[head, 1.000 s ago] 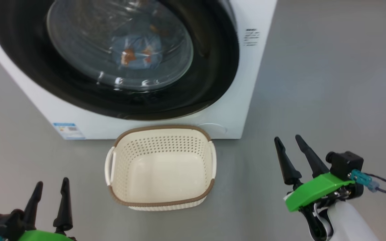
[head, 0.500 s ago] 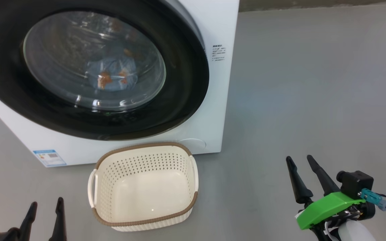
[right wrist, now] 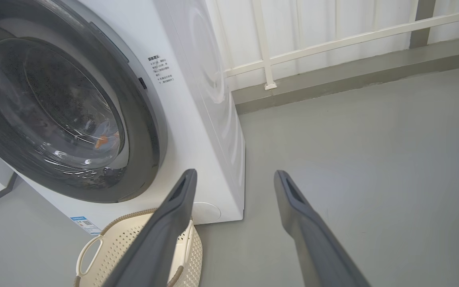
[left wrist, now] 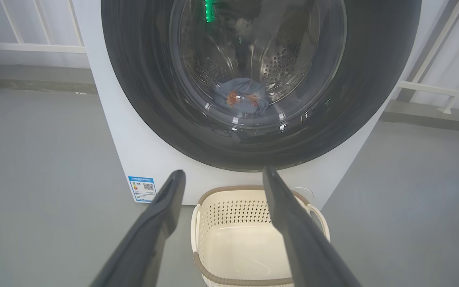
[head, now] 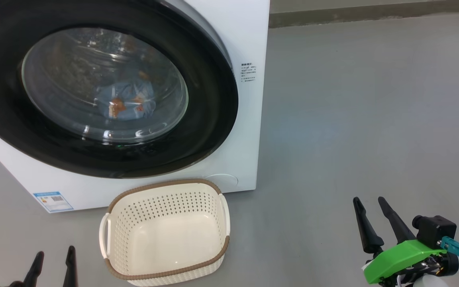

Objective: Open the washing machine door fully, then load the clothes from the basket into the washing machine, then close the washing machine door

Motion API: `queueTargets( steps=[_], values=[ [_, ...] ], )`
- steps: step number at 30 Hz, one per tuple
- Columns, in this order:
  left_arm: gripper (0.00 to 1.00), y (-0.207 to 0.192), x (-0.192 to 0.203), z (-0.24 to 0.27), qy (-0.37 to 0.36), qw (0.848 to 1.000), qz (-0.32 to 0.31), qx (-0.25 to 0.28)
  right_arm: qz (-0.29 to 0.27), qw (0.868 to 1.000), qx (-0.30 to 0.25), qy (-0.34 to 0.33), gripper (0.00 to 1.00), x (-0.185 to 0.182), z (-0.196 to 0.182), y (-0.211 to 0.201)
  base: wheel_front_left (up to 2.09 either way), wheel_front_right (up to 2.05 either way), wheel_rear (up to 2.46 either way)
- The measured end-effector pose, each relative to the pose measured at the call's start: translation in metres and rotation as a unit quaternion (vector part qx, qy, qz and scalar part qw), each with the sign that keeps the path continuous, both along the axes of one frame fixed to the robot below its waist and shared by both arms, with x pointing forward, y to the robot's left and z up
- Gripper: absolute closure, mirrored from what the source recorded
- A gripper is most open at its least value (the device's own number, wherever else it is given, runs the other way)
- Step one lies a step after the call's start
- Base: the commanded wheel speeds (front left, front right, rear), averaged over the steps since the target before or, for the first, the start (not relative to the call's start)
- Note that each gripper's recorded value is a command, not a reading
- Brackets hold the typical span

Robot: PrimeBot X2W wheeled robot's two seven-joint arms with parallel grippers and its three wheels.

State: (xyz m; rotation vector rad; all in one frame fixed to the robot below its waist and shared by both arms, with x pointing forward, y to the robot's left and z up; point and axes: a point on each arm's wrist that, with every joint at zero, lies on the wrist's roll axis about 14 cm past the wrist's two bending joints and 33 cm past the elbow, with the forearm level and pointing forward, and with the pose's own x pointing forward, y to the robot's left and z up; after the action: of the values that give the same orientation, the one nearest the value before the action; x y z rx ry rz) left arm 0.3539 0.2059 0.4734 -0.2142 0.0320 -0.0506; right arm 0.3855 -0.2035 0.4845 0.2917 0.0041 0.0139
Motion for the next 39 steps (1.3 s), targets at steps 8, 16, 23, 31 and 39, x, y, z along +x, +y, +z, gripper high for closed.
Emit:
queueTargets(
  steps=[8, 16, 23, 31, 39],
  values=[
    [0.00, -0.001, -0.002, 0.000, 0.001, 1.000, -0.003, 0.003, -0.006, 1.000, 0.001, -0.001, 0.00, -0.005, 0.000, -0.004, 0.00, 0.00, 0.00],
    [0.00, 0.000, -0.001, -0.002, 0.003, 1.000, -0.002, 0.006, -0.007, 1.000, 0.003, 0.002, 0.00, -0.004, -0.002, -0.003, 0.00, 0.00, 0.00],
    [1.00, 0.001, -0.001, -0.004, 0.007, 1.000, 0.001, 0.010, -0.009, 1.000, 0.004, 0.007, 1.00, -0.006, -0.005, -0.003, 0.00, 0.00, 0.00],
    [1.00, -0.018, -0.014, -0.034, 0.055, 0.998, 0.001, -0.031, -0.014, 0.997, 0.026, 0.073, 1.00, -0.028, -0.047, 0.002, 0.00, 0.00, 0.00],
    [1.00, -0.014, -0.015, -0.036, 0.065, 0.995, 0.016, -0.072, -0.023, 0.995, 0.065, 0.075, 1.00, -0.026, -0.045, 0.002, 0.00, 0.00, 0.00]
  ],
)
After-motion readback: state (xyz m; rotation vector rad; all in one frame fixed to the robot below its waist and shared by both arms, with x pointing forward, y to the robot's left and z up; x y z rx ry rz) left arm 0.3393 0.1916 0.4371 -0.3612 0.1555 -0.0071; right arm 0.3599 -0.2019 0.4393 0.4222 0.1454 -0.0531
